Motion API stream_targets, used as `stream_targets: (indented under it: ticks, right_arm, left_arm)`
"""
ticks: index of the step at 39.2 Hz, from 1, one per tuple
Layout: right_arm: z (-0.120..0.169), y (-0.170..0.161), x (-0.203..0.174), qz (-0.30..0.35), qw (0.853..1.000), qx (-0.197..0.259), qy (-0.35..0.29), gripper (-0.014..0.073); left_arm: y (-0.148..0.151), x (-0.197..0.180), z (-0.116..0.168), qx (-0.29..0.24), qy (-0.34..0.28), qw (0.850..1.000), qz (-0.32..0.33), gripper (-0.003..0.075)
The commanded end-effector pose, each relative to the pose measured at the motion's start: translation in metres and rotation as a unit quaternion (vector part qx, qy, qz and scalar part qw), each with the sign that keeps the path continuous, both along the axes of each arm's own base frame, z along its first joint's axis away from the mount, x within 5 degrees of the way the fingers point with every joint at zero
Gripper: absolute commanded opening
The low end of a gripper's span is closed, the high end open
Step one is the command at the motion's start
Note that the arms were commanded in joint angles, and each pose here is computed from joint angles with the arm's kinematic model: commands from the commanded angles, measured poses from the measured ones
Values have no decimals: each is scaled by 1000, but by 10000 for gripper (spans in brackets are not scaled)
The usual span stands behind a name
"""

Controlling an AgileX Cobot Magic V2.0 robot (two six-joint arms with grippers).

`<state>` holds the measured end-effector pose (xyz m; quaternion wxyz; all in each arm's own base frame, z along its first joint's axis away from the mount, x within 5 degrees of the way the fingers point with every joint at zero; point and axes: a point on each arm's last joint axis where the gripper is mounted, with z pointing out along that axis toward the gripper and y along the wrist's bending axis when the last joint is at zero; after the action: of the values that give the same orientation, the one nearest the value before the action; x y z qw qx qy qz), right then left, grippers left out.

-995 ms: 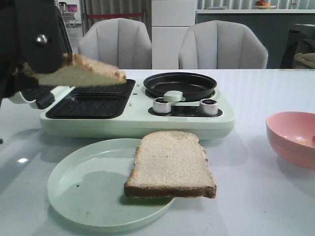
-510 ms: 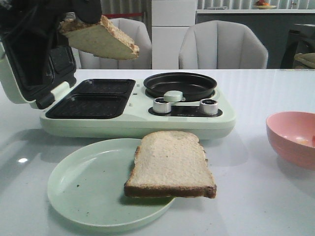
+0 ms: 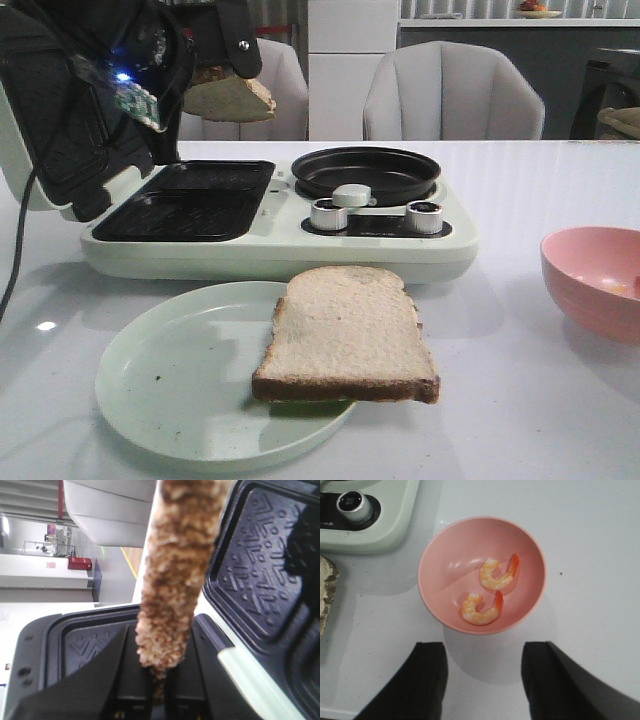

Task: Make breakfast with bread and shrimp
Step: 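Lift the bread slice with the left gripper over the sandwich plates, then lower the bread onto the sandwich plate and open the left gripper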

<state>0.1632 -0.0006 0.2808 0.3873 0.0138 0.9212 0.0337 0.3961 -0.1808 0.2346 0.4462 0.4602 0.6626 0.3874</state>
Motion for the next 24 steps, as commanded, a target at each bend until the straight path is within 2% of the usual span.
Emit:
stream_targets:
  ticks: [1,6,14,19,24]
  right_arm:
    - [15,0,5,-1,999,-4,-46,457]
    - [15,0,5,-1,999,-4,-46,457]
    - [15,0,5,-1,999,-4,-46,457]
    - [15,0,5,-1,999,-4,-46,457]
    - [15,0,5,-1,999,-4,-46,457]
  left_arm:
    - [5,16,32,1,-66,998,18,99]
    - [5,34,19,4,-63,998,27,100]
    - [4,40,-1,13,-43,999,26,111]
    - [4,39,-6,16,-35,999,23,190]
    - [4,39,-6,16,-35,999,23,318]
